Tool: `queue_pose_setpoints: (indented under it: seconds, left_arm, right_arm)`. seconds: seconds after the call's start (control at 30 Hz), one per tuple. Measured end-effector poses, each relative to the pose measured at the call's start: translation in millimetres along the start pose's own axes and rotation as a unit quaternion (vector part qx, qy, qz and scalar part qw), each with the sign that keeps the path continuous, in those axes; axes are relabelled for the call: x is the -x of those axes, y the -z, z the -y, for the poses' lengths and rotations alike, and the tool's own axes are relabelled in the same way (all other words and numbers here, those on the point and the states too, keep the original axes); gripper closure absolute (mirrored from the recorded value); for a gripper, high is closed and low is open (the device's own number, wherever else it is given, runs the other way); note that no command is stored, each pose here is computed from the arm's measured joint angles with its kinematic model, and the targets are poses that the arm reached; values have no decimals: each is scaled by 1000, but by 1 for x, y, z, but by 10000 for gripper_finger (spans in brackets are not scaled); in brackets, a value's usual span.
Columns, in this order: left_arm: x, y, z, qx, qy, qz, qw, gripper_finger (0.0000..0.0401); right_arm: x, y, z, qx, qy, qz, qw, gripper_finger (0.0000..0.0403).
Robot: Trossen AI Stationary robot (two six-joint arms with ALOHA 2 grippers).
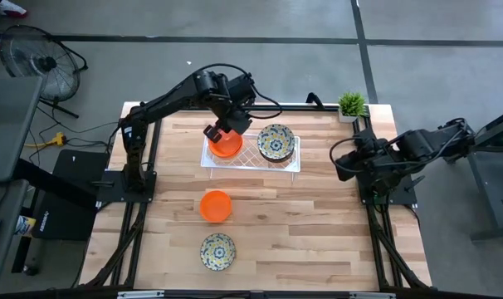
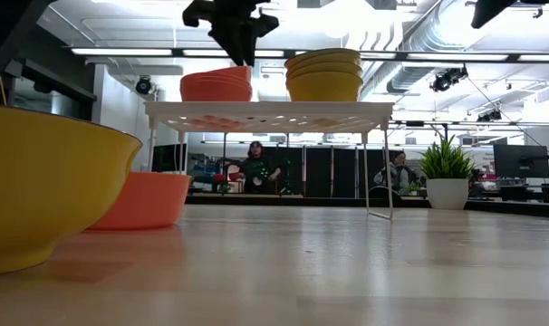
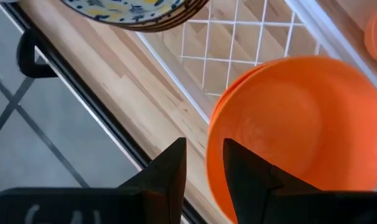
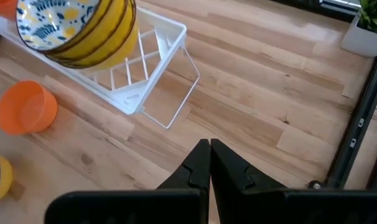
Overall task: Pick & Place Mini bowls
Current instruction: Stack the orange bowl on top of the other orange bowls on the shelf
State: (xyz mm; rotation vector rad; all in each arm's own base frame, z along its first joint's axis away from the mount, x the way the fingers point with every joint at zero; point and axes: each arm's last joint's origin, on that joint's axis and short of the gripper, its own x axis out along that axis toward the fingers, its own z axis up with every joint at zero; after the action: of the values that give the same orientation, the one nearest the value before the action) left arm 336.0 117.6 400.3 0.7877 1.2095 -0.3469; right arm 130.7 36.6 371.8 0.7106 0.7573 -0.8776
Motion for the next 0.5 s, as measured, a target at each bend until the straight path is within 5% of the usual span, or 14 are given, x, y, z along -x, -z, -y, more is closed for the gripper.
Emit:
queue_pose_setpoints:
  seconds: [0.5]
  left_arm:
    - [-26, -8, -3, -31, 22, -53, 998, 302]
  right_arm:
    - [-1, 1, -8, -2, -23, -13, 1000, 403]
